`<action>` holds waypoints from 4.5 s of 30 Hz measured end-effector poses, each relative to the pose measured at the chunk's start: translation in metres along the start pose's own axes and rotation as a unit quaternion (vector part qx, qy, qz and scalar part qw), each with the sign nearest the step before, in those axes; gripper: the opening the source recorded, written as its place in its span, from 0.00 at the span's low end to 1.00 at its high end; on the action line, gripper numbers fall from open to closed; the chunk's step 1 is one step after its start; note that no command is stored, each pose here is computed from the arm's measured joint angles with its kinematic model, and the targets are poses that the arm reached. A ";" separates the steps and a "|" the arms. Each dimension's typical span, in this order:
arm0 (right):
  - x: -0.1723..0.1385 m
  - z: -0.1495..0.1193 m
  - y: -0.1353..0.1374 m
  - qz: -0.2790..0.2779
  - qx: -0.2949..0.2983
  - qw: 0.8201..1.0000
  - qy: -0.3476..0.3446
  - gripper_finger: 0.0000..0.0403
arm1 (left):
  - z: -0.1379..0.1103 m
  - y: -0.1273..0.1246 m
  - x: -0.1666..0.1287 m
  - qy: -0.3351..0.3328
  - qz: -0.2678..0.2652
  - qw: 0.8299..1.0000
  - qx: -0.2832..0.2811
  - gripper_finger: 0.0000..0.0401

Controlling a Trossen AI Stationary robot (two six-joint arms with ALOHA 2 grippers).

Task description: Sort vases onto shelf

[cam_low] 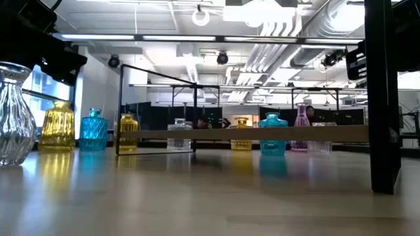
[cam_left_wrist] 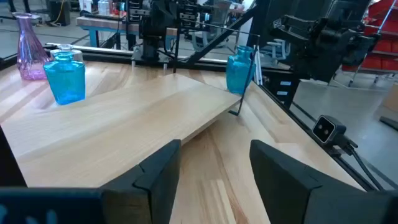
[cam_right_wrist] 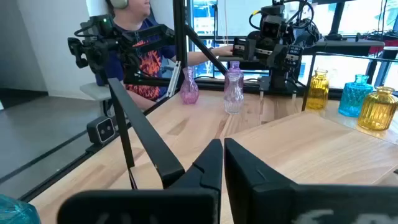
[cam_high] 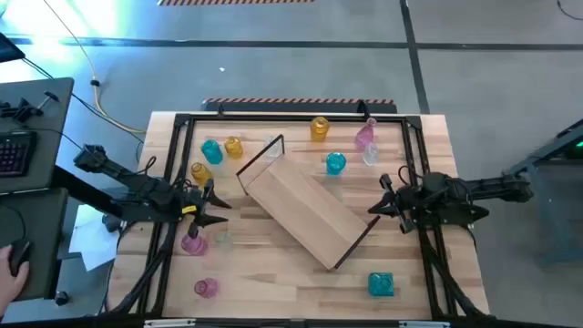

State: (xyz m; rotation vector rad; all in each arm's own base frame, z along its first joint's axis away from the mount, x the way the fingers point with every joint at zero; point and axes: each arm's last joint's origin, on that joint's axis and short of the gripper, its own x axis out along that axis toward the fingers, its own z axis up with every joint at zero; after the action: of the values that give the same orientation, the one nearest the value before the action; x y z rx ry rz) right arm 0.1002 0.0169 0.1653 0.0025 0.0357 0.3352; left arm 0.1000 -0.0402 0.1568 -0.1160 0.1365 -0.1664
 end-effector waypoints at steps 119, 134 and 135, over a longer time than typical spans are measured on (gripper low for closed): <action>0.000 0.000 0.000 0.000 0.000 1.000 0.000 0.00 | 0.124 0.009 -0.046 -0.192 0.325 0.926 0.020 0.46; 0.000 0.000 -0.001 -0.016 -0.004 1.000 0.000 0.00 | 0.142 0.012 -0.057 -0.200 0.358 0.911 0.037 0.46; 0.000 0.000 -0.001 -0.016 -0.004 1.000 0.000 0.00 | 0.143 0.012 -0.058 -0.200 0.362 0.910 0.036 0.46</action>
State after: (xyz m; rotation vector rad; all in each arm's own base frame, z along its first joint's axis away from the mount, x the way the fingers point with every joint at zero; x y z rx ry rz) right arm 0.1005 0.0159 0.1653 -0.0059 0.0342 0.3038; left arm 0.0663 -0.0033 0.3033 -0.0172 -0.2407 0.5960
